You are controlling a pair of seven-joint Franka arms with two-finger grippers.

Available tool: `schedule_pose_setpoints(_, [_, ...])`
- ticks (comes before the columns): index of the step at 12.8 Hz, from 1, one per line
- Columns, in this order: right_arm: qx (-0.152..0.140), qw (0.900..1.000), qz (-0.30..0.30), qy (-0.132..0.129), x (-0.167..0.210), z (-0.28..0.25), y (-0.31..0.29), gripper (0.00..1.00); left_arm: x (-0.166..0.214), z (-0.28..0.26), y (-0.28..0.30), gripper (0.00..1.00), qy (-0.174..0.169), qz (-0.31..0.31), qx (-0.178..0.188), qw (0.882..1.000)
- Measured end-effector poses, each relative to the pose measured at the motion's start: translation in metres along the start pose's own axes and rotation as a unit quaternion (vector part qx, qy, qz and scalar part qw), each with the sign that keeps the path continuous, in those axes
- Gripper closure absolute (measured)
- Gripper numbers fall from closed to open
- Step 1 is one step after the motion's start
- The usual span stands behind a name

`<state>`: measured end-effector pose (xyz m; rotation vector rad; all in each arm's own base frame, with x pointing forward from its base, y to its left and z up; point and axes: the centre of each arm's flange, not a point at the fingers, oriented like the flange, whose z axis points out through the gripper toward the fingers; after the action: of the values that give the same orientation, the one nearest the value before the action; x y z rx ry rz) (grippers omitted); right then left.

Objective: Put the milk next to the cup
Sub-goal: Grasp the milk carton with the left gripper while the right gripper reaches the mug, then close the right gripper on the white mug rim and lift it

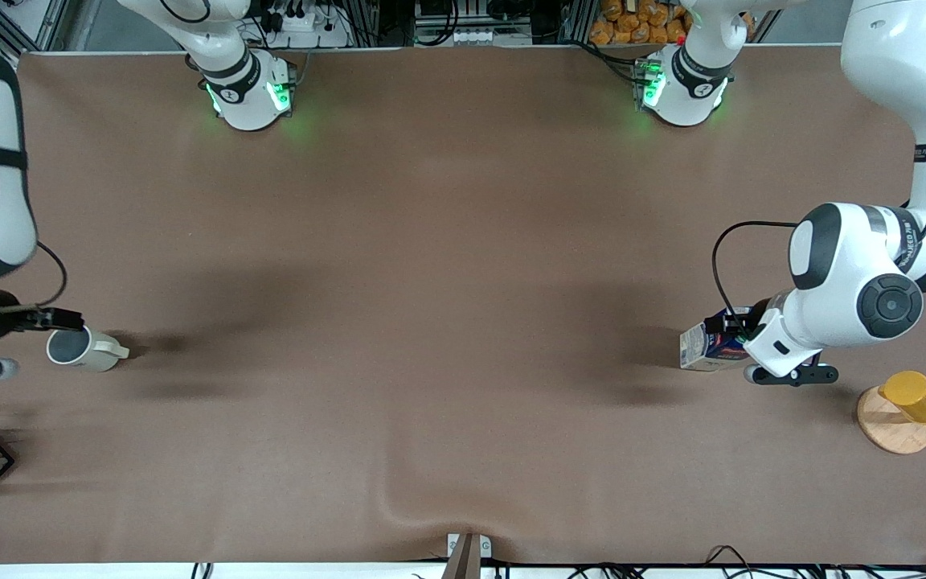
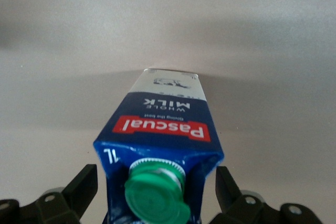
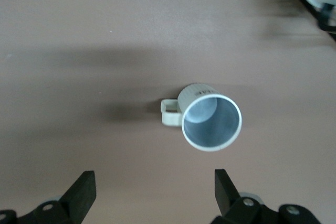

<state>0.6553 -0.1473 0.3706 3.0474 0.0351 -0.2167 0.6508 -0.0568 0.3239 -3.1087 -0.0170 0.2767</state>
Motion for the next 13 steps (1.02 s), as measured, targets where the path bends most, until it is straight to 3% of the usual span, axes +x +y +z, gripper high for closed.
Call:
schedule_pose_setpoints(4, [0.004,1.0,-0.017,-0.004,0.011,0.061,0.031,0.0,0.009,0.016,0.001,0.04,0.011,0.003,0.001,1.0])
schedule_pose_setpoints(9, [0.01,1.0,-0.012,-0.022,0.006,0.057,0.039,0.0,0.01,0.015,0.002,0.11,0.012,0.003,0.001,1.0])
schedule_pose_setpoints(13, [0.018,0.999,-0.008,-0.029,0.01,0.087,0.042,0.0,0.011,0.007,0.0,0.0,0.019,-0.004,0.0,1.0])
